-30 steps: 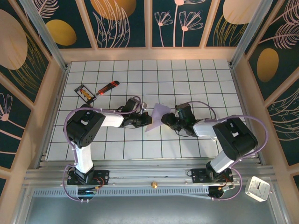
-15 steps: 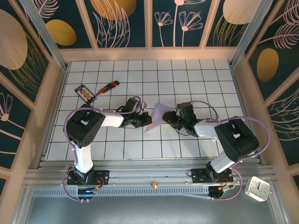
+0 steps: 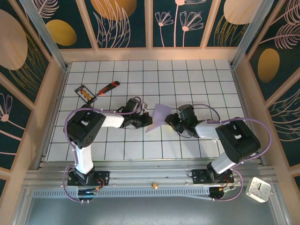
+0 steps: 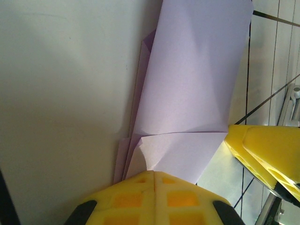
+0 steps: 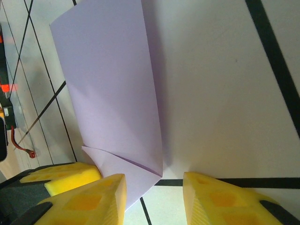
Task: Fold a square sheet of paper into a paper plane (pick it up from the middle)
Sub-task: Perform the fifth fold on the wing at the bottom-center of the table.
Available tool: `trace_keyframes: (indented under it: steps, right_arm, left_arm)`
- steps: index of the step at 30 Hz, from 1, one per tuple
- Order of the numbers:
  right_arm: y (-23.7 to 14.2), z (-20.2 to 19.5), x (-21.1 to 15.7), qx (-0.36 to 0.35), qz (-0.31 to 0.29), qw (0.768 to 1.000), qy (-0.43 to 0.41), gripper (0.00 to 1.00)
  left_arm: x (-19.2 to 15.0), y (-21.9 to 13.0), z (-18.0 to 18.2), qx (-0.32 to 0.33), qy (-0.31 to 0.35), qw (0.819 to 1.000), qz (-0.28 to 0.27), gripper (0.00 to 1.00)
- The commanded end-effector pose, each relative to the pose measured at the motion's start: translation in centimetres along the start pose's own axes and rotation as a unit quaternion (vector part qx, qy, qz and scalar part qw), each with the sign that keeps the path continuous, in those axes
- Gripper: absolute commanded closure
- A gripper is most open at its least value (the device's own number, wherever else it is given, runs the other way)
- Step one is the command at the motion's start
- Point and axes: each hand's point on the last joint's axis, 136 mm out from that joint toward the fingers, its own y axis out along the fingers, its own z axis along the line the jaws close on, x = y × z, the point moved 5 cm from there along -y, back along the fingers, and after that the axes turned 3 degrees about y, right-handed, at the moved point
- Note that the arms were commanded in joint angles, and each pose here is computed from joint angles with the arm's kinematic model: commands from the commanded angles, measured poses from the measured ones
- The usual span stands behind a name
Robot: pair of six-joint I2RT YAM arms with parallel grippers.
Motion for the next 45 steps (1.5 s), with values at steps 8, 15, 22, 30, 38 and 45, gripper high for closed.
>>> trace_keyframes:
  steps: [8,15,22,30,38,45]
  right_arm:
    - [1.3,0.9,0.7,0.034,0.010,0.999,0.008,0.65]
    - [1.4,1.7,1.4,0.070,0.006,0.998,0.002,0.67]
    - [1.6,1.6,1.4,0.069,0.004,0.998,-0.005,0.80]
    - [1.0,0.6,0.8,0.022,0.016,1.000,0.009,1.00]
    - [-0.9,0.8,-0.7,0.022,0.047,0.998,0.045,1.00]
    - [-1.4,1.6,-0.9,0.024,0.059,0.997,0.046,1.00]
  left_arm:
    - [-1.4,0.7,1.8,0.021,-0.014,0.999,0.027,1.00]
    - [-1.5,0.7,1.8,0.023,-0.013,0.999,0.030,1.00]
    - [-1.5,0.8,1.8,0.023,-0.012,0.999,0.029,1.00]
    - [-0.6,-1.7,-1.5,-0.024,0.052,0.998,-0.030,0.75]
    - [-3.1,-5.2,-4.5,0.041,0.246,0.959,-0.135,0.54]
    - [-4.9,-3.3,-6.2,0.091,0.357,0.921,-0.129,0.47]
